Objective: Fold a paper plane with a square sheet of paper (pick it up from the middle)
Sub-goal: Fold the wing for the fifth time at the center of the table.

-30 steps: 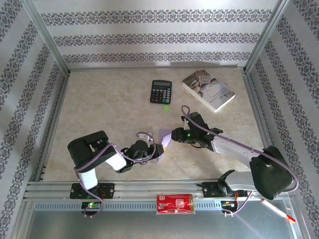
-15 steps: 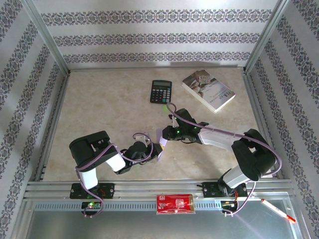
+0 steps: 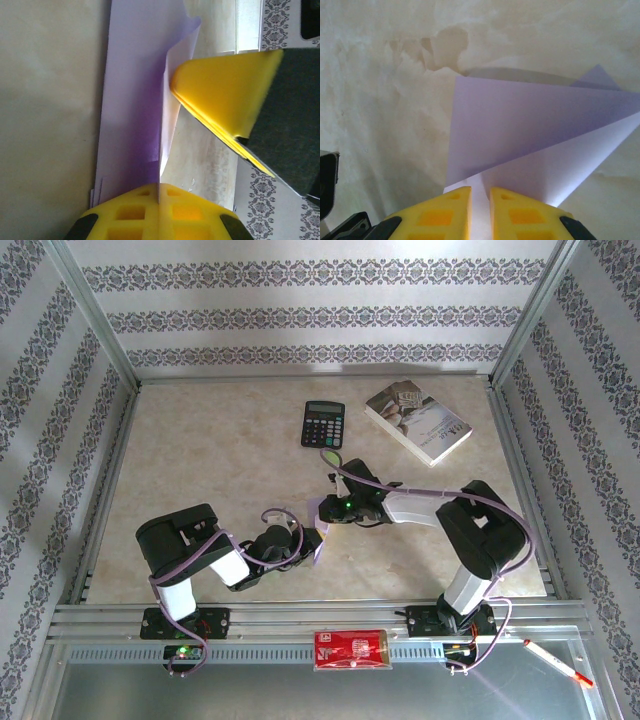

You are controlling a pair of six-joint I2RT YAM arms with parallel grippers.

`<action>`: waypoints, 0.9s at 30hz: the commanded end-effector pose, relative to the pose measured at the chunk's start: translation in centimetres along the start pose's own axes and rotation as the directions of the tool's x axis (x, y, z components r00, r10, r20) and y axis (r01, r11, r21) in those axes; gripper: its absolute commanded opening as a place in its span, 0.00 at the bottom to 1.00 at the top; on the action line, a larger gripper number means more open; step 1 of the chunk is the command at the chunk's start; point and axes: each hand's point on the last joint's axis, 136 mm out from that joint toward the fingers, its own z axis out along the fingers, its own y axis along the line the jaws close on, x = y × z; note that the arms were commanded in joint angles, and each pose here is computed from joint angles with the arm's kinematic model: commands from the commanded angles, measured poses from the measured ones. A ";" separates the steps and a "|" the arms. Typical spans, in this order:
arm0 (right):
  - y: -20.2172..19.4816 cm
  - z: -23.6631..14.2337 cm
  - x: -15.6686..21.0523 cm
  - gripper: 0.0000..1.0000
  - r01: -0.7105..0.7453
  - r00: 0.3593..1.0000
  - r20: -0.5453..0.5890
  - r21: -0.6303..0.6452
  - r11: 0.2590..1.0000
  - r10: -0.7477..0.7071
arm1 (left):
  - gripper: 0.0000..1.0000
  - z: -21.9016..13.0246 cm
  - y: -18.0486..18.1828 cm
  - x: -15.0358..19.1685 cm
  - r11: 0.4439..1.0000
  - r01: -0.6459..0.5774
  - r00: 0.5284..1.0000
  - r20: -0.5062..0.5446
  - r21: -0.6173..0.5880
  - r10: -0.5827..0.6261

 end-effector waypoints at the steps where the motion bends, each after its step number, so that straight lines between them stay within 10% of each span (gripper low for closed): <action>1: 1.2 0.7 -0.7 0.17 0.054 0.998 0.010 -0.033 0.998 -0.054 | 0.00 -1.0 6.4 0.5 0.977 0.003 1.000 -0.010 -0.213 -0.005; 9: 0.6 2.2 -0.4 0.15 0.057 0.998 -0.027 -0.021 0.998 -0.058 | 0.01 -0.9 6.4 0.7 0.976 -0.003 1.000 -0.021 -0.217 -0.002; 27: -1.8 1.5 1.6 0.13 -0.002 0.997 -0.080 0.067 0.998 0.008 | 0.39 -4.9 0.4 -1.2 0.948 -0.238 0.971 -0.016 -0.213 0.240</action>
